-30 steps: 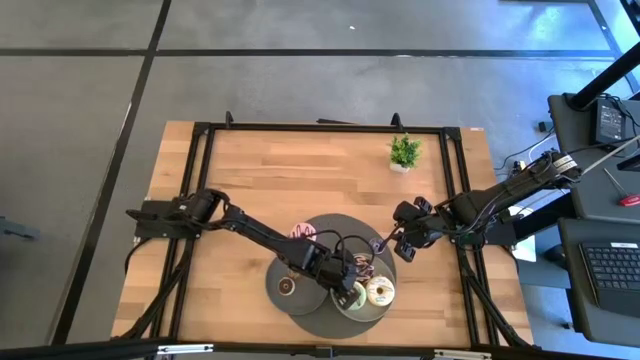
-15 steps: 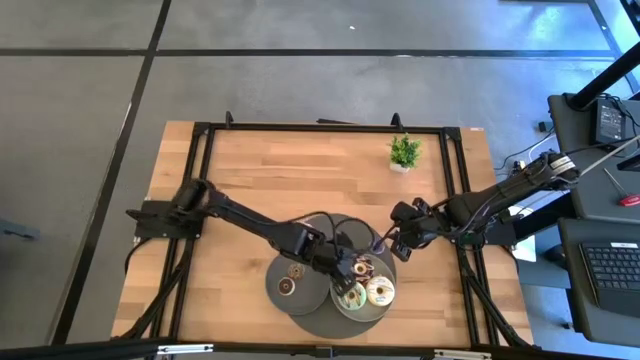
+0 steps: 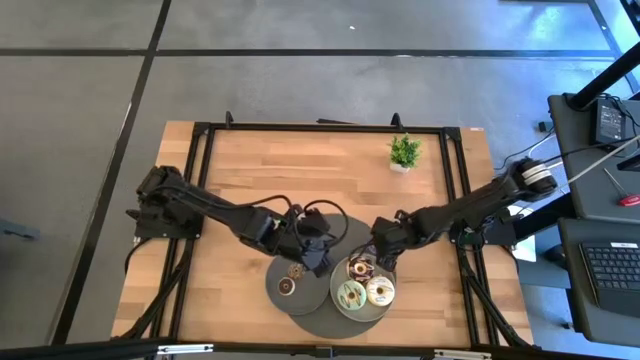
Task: Pick & Place donuts
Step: Put the small violet donut on the black plate
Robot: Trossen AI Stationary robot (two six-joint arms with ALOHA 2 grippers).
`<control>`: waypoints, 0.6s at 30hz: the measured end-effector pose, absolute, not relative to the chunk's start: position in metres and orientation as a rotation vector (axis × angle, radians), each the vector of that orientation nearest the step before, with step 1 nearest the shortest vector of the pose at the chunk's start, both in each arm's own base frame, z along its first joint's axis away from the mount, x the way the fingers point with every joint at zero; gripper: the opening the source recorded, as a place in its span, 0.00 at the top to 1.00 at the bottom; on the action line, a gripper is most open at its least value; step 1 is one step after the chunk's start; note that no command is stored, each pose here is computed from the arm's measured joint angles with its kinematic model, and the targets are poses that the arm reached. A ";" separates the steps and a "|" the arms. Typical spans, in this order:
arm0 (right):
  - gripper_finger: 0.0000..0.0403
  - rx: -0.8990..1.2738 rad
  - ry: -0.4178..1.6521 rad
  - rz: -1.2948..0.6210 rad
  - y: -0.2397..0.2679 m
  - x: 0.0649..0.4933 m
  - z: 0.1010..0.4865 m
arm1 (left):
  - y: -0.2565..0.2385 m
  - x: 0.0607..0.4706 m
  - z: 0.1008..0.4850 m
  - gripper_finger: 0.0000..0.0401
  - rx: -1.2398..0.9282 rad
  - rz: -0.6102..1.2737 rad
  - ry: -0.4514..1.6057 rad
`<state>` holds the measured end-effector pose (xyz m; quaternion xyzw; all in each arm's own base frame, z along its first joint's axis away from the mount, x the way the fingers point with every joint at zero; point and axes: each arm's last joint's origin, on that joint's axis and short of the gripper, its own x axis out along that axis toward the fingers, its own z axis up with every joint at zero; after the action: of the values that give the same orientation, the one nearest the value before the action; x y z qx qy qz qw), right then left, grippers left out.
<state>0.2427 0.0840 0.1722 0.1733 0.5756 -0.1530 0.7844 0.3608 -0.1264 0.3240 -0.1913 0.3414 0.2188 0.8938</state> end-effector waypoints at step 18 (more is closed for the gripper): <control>0.81 0.458 1.301 -0.389 0.063 0.257 0.154 | -0.150 0.350 0.324 0.60 -0.385 0.389 0.729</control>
<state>0.2567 0.0634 0.1537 0.2100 0.5964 -0.1784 0.7539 0.3498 -0.1502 0.3244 -0.1857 0.3522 0.1880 0.8978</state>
